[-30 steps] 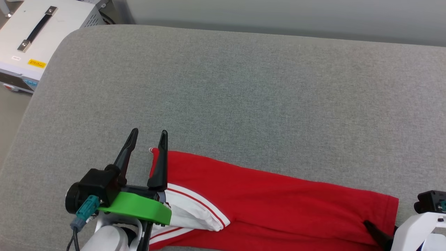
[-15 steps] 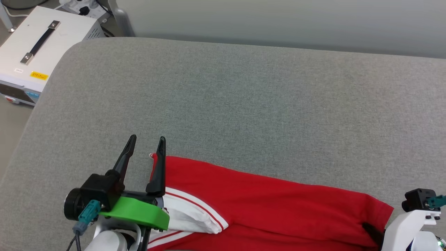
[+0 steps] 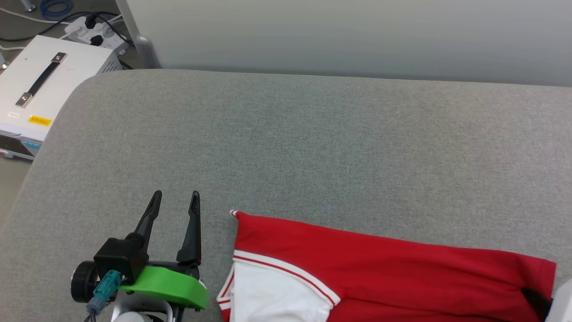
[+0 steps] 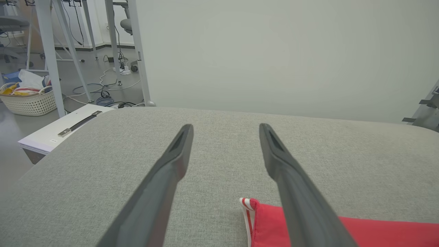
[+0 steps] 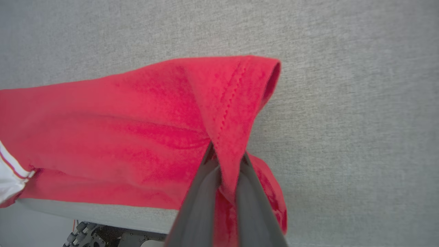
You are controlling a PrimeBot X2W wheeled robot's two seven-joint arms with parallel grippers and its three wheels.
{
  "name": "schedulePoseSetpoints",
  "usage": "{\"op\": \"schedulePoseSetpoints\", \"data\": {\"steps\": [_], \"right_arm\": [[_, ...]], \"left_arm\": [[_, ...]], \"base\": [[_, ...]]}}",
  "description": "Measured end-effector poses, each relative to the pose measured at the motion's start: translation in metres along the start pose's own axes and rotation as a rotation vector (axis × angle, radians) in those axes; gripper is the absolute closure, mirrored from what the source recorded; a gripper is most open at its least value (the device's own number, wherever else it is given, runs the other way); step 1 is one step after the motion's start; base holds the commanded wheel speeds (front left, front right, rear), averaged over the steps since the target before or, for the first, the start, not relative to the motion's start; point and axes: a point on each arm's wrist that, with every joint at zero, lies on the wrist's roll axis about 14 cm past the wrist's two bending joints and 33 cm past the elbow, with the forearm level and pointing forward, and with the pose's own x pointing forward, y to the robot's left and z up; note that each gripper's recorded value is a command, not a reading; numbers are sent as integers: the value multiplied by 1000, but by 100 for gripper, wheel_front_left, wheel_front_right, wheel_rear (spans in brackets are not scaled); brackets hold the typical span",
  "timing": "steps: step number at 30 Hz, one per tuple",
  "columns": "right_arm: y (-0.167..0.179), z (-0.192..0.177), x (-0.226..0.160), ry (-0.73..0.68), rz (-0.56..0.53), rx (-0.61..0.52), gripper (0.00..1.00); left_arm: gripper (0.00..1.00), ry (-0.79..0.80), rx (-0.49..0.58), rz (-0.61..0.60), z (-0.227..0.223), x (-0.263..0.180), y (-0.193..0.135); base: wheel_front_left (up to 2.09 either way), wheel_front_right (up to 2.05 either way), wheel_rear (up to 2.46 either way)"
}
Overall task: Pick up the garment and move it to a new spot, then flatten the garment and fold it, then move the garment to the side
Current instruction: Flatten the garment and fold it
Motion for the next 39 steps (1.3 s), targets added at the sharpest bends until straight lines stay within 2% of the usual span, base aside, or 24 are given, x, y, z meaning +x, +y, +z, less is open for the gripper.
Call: {"op": "schedulePoseSetpoints", "data": {"steps": [5,8,11,14,24,30,39], "right_arm": [[-30,8,-17,-21,-73,60,100],[-30,4,-21,-12,-57,120,100],[-3,-2,-18,3,70,234,100],[33,-4,-17,33,244,342,100],[119,-4,-17,149,716,557,100],[168,-16,-8,229,831,565,100],[233,-25,11,308,928,542,100]], "left_arm": [[0,-7,-1,-15,3,-1,-5],[0,-6,-2,-20,4,-2,-7],[0,-2,-2,-21,3,-4,-8],[0,-2,-2,-22,4,-7,-9],[0,9,-5,-1,3,-14,-4],[0,13,-13,17,1,-16,-1],[0,29,-21,16,-6,-2,0]], "base": [[0,0,0],[0,0,0],[0,0,0],[0,0,0],[0,0,0],[0,0,0],[0,0,0]]}}
